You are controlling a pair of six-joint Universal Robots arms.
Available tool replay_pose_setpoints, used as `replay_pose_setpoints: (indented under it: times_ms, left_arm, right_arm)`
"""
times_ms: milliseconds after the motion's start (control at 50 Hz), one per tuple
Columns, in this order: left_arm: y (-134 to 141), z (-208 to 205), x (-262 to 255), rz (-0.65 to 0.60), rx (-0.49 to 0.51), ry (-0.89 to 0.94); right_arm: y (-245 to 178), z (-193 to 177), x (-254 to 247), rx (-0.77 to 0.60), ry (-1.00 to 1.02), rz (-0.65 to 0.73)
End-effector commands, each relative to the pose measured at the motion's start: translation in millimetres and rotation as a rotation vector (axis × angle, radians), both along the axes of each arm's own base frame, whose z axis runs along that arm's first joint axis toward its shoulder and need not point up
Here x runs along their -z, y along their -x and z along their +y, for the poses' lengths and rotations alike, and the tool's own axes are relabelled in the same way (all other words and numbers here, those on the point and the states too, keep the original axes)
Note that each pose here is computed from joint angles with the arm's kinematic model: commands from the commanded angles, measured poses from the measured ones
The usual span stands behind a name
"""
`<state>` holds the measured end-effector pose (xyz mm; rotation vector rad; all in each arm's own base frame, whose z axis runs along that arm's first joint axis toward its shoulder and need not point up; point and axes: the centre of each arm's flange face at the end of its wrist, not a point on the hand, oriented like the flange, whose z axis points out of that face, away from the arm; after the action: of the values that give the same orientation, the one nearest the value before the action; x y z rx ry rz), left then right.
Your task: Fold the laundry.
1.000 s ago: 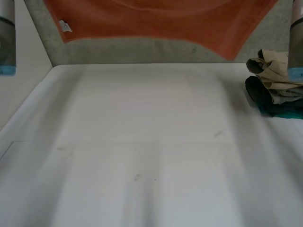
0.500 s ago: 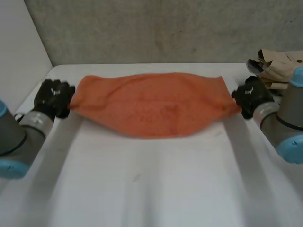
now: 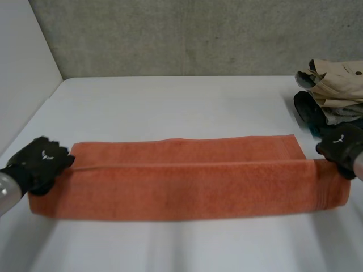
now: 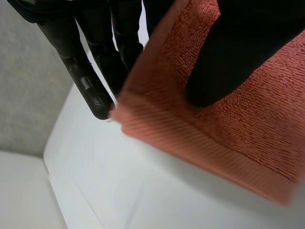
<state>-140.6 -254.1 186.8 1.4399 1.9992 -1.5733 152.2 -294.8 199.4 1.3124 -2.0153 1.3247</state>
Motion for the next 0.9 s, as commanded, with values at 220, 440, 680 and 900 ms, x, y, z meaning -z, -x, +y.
replay_pose_setpoints:
  times_ms: [220, 440, 680, 900]
  left_arm:
    - [41.8, -88.6, 37.6, -0.051, -0.071, 0.122]
    - [64.9, -115.8, 43.9, -0.003, -0.090, 0.152]
    - [89.1, -105.4, 9.9, 0.120, -0.059, 0.201]
    - [71.9, -66.0, -23.0, 0.286, -0.115, 0.170]
  right_arm:
    - [-49.6, -83.8, 40.7, -0.014, 0.258, -0.121]
    - [-58.0, -120.8, 60.7, 0.018, 0.315, -0.115]
    - [-66.9, -78.6, 28.8, 0.066, 0.286, -0.188]
    - [-29.4, -24.4, 2.3, 0.029, -0.032, -0.348]
